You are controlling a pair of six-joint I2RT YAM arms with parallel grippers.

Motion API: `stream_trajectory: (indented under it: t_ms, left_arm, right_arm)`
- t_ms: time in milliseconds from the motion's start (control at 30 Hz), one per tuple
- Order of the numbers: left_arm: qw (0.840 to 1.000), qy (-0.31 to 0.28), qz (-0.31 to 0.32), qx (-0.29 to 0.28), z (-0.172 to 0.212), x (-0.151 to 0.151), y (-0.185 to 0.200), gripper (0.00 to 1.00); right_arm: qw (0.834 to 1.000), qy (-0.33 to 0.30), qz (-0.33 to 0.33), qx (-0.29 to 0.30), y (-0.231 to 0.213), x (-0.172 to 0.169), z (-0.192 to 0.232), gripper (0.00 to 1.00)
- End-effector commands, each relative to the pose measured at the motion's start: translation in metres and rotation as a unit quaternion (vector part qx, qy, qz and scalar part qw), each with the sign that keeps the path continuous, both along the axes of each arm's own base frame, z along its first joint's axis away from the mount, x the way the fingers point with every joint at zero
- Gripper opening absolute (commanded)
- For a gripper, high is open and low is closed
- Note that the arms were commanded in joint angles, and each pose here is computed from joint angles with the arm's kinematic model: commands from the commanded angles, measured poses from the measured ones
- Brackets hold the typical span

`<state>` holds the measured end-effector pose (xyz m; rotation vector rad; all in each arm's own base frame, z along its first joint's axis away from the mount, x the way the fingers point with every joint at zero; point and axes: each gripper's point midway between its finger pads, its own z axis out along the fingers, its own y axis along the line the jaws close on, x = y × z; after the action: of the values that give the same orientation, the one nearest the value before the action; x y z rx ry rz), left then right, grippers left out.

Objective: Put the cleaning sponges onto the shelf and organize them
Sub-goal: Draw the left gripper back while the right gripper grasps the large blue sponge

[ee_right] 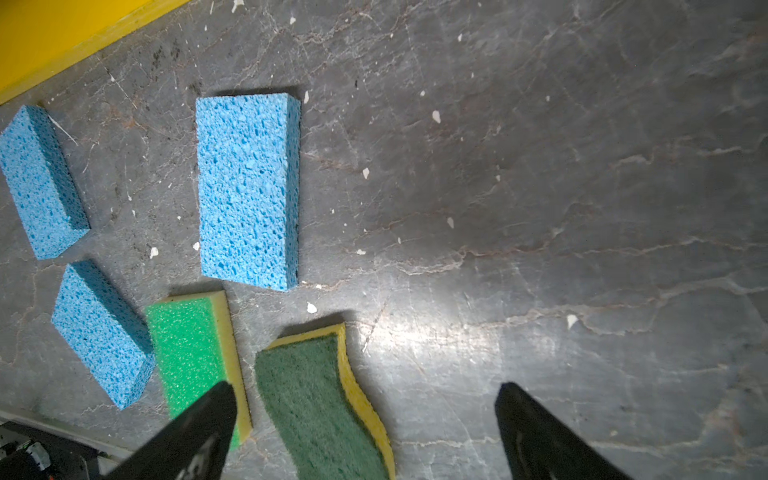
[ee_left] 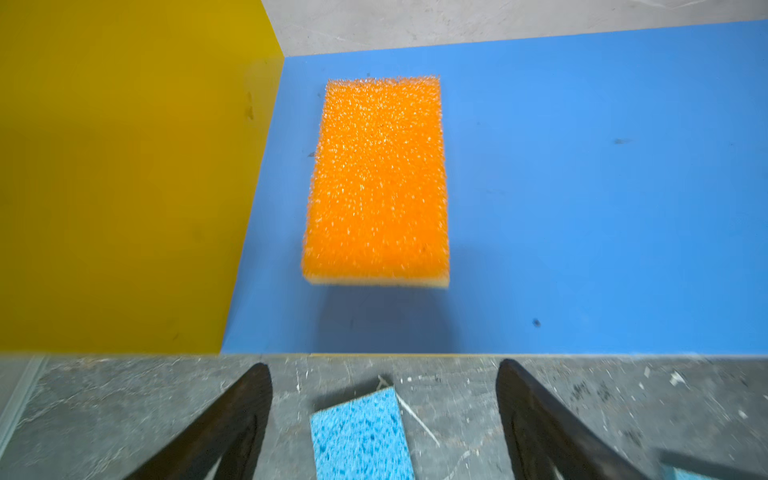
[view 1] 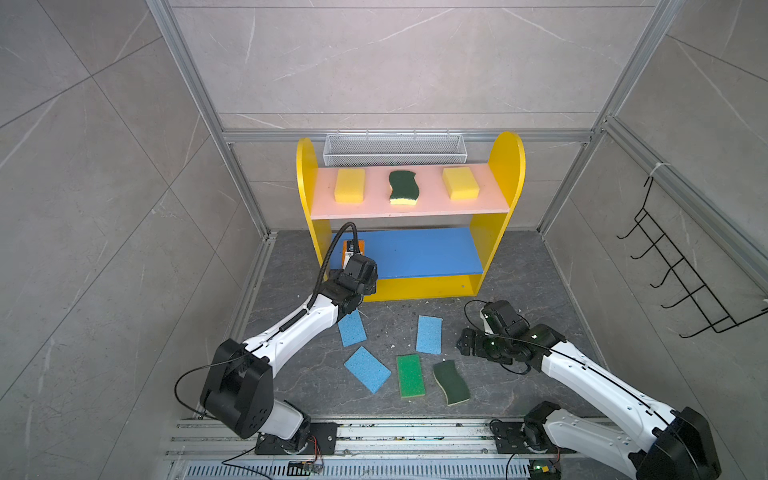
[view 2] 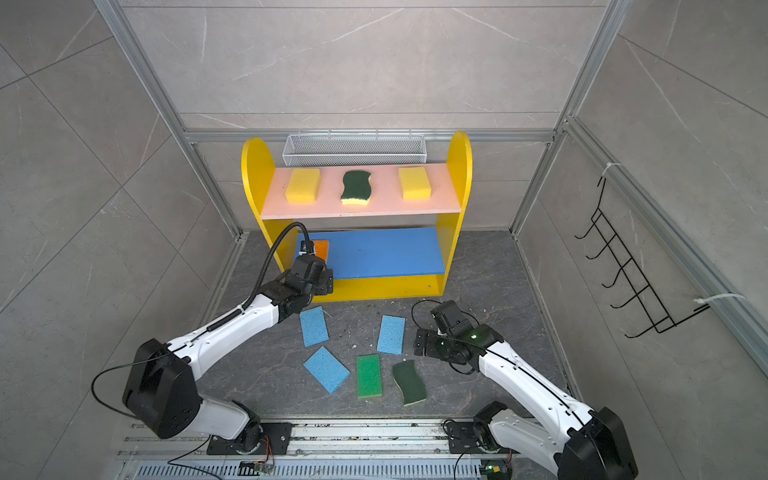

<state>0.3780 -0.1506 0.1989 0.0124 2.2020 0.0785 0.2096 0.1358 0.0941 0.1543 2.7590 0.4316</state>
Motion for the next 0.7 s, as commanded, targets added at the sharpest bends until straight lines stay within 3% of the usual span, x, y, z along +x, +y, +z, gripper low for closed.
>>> stream_trajectory:
  t_ms: [0,667]
  left_arm:
    - [1.000,-0.018,0.017,-0.004,0.018,-0.019,0.011,0.87]
    - [0.994,0.017,0.066,-0.083,-0.010,-0.129,0.067,0.86]
  right_arm:
    - [1.000,0.002,-0.009,-0.012,0.000,0.002,-0.002,0.99]
    - [1.000,0.003,0.009,-0.028,0.077,0.019,-0.024,0.99]
